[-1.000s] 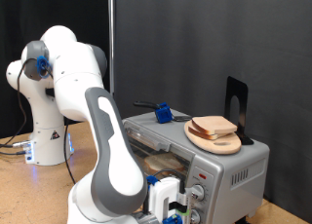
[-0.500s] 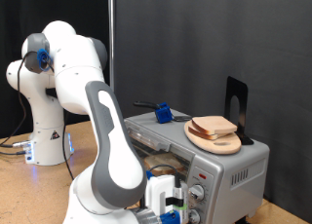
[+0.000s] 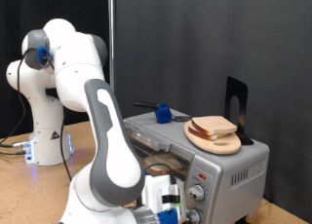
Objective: Make a piece of toast with the oven
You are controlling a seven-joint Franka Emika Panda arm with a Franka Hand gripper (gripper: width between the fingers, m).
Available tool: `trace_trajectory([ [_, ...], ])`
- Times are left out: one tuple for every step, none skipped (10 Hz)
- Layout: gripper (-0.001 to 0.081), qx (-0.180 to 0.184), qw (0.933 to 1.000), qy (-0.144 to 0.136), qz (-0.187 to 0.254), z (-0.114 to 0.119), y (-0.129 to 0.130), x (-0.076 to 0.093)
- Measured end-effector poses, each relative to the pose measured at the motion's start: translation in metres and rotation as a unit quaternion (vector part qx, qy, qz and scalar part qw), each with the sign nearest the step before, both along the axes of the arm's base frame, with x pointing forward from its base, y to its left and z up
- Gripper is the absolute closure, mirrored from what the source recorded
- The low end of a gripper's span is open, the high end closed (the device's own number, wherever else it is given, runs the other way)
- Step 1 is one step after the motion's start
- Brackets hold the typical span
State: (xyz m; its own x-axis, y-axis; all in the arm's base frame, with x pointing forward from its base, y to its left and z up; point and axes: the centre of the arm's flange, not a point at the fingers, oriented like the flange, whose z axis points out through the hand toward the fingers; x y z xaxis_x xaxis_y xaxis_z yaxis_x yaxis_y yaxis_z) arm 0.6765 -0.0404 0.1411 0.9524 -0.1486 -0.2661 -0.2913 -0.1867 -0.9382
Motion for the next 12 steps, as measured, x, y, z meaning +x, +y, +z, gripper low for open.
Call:
trace_trajectory([
  [0.0716,0.0,0.9999,-0.01,-0.001,0.0,0.0,-0.001],
  [0.0716,-0.001,0.9998,-0.021,-0.003,0.0,0.0,-0.002],
  [0.0716,-0.003,0.9994,-0.033,-0.006,0.0,0.0,-0.003],
  [0.0714,-0.003,0.999,-0.043,-0.008,0.0,0.0,-0.004],
  [0.0714,-0.003,0.9989,-0.046,-0.01,0.0,0.0,-0.004],
  [0.0714,-0.003,0.9989,-0.046,-0.01,0.0,0.0,-0.004],
  [0.0714,-0.003,0.9989,-0.045,-0.01,-0.001,0.0,-0.004],
  [0.0714,-0.002,0.9989,-0.044,-0.011,-0.001,0.0,-0.004],
  [0.0714,-0.004,0.999,-0.044,-0.013,-0.001,0.0,-0.004],
  [0.0705,-0.013,0.9988,-0.043,-0.021,-0.003,-0.004,-0.004],
  [0.0529,-0.019,0.9986,-0.041,-0.026,-0.005,-0.008,-0.005],
  [0.0529,-0.02,0.9986,-0.039,-0.029,-0.007,-0.012,-0.006],
])
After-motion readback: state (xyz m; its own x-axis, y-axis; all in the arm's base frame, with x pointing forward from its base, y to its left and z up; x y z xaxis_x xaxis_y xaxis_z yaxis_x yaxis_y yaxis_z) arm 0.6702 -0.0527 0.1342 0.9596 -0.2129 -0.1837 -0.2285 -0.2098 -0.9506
